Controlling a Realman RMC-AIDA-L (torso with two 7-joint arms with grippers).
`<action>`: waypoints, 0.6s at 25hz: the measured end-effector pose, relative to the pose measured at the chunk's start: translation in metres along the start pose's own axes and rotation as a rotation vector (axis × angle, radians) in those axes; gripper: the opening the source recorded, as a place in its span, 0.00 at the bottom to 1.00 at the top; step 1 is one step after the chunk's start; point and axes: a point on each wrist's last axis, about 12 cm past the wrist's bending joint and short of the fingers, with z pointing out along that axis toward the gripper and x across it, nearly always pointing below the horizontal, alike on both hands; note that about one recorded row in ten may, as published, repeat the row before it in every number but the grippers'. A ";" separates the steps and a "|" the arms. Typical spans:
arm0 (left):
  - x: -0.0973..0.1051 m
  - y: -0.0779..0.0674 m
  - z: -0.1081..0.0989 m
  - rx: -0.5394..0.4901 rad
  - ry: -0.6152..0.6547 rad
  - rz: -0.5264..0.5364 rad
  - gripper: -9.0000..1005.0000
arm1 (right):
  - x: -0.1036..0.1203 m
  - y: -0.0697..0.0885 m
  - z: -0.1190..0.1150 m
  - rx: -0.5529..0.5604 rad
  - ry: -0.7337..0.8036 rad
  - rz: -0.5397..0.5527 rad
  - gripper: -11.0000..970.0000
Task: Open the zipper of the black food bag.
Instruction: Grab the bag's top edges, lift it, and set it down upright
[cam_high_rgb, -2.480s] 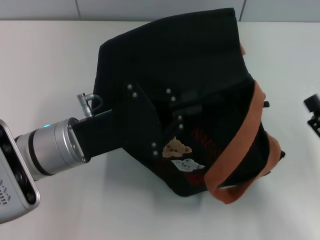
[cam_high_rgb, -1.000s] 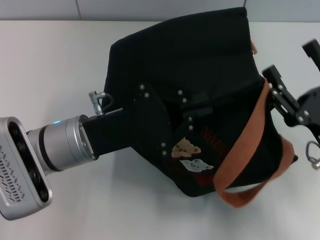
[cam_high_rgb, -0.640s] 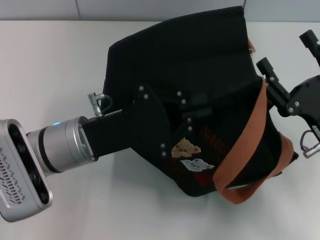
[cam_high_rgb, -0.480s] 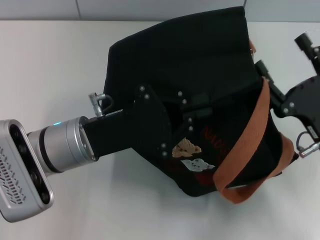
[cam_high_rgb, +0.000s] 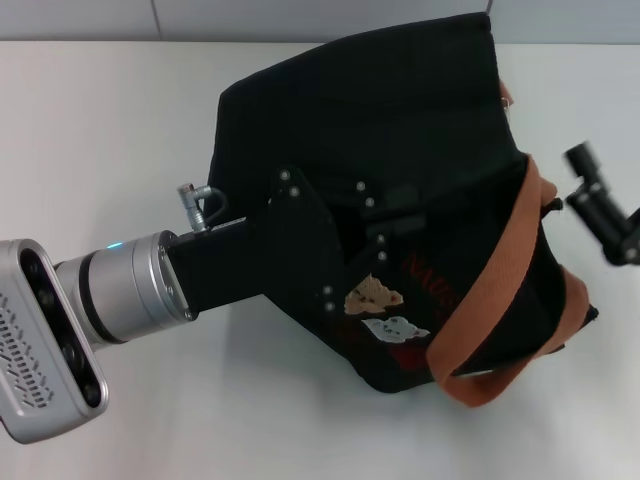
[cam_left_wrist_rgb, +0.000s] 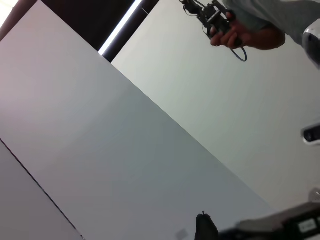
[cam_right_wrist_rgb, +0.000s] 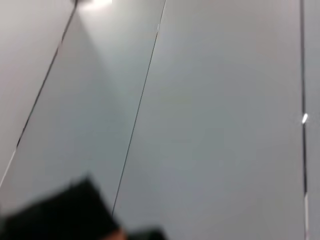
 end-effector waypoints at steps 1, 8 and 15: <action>0.000 0.000 0.000 0.002 -0.001 0.000 0.10 | -0.002 -0.001 0.004 0.009 -0.027 0.001 0.86; 0.000 0.000 0.000 0.004 -0.005 0.001 0.10 | 0.010 -0.004 0.046 -0.026 -0.020 0.005 0.86; 0.000 0.001 0.000 0.005 -0.004 0.008 0.10 | 0.019 0.003 0.042 -0.121 0.063 0.011 0.86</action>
